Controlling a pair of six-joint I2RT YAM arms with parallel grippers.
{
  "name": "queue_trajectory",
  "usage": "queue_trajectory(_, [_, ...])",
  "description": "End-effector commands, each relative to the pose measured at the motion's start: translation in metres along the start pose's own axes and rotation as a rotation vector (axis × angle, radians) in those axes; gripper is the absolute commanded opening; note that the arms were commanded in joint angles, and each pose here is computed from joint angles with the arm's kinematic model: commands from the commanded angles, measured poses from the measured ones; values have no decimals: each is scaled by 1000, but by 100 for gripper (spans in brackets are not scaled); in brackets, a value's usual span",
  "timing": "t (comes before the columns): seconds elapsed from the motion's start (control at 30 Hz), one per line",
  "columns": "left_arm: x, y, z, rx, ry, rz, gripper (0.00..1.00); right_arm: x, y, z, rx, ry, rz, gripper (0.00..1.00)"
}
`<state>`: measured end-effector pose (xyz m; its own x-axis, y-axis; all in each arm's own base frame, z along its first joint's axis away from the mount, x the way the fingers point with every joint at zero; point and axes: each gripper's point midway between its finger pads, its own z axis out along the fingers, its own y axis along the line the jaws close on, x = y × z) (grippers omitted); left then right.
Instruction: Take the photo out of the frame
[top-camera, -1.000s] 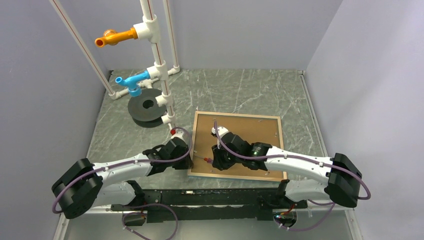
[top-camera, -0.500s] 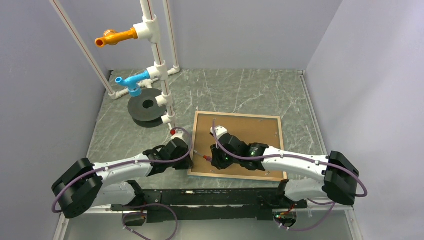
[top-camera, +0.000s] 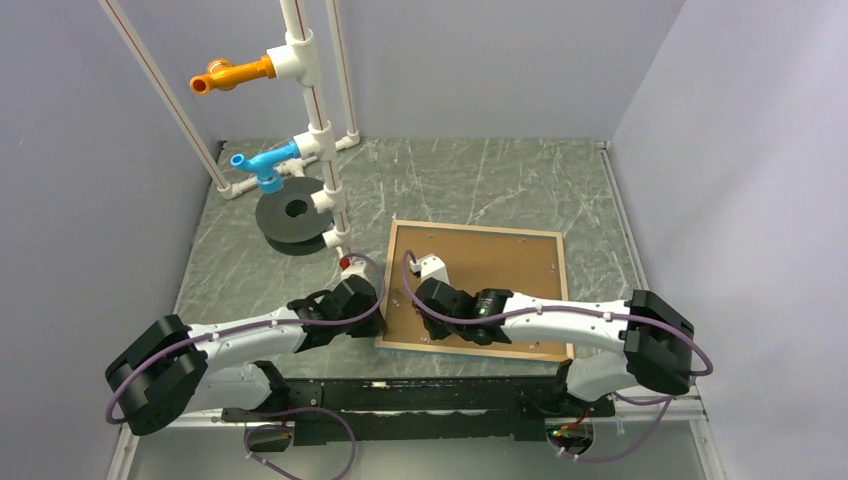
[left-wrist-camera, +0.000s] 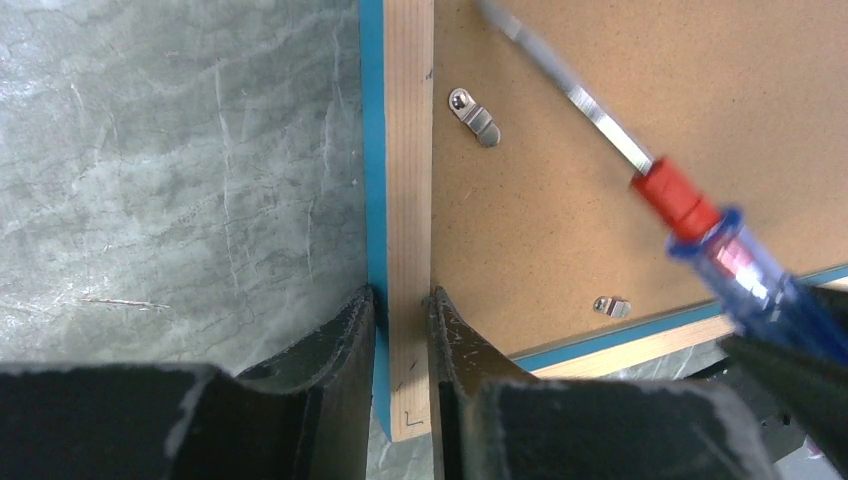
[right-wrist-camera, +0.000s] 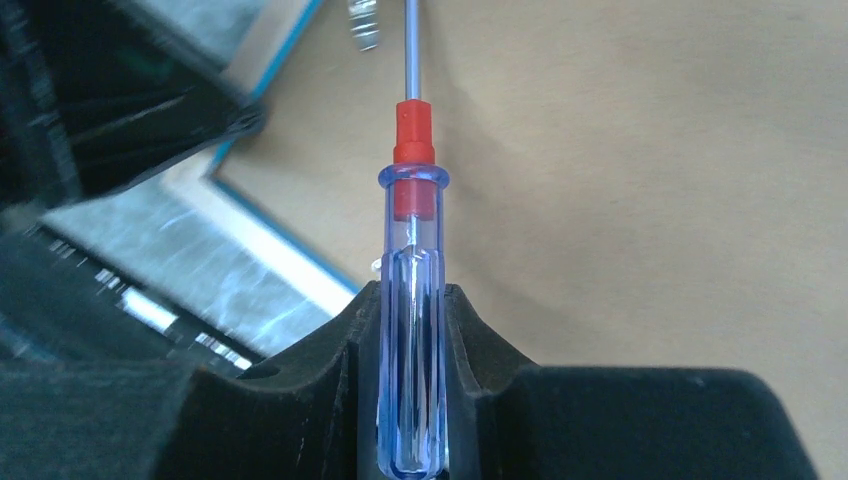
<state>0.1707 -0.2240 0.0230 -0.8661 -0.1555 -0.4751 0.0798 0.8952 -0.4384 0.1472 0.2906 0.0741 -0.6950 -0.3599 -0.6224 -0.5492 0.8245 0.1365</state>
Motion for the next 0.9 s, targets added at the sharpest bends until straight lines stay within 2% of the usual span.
queue_trajectory(0.0, [19,11,2,-43,64,0,0,-17,-37,-2,239,-65,52,0])
queue_trajectory(0.23, [20,10,3,-42,66,-2,0,-32,-17,-4,115,-99,108,0])
queue_trajectory(0.47, [13,1,-2,-13,50,11,0,-48,-14,-28,49,-172,51,0])
queue_trajectory(0.5, [11,-2,-3,-3,46,11,2,-47,-15,-30,46,-177,45,0])
queue_trajectory(0.57, [5,-8,-7,12,32,16,11,-44,-19,-34,43,-185,40,0])
queue_trajectory(0.87, [-38,-40,-47,84,-59,79,62,-24,-34,-43,29,-213,25,0])
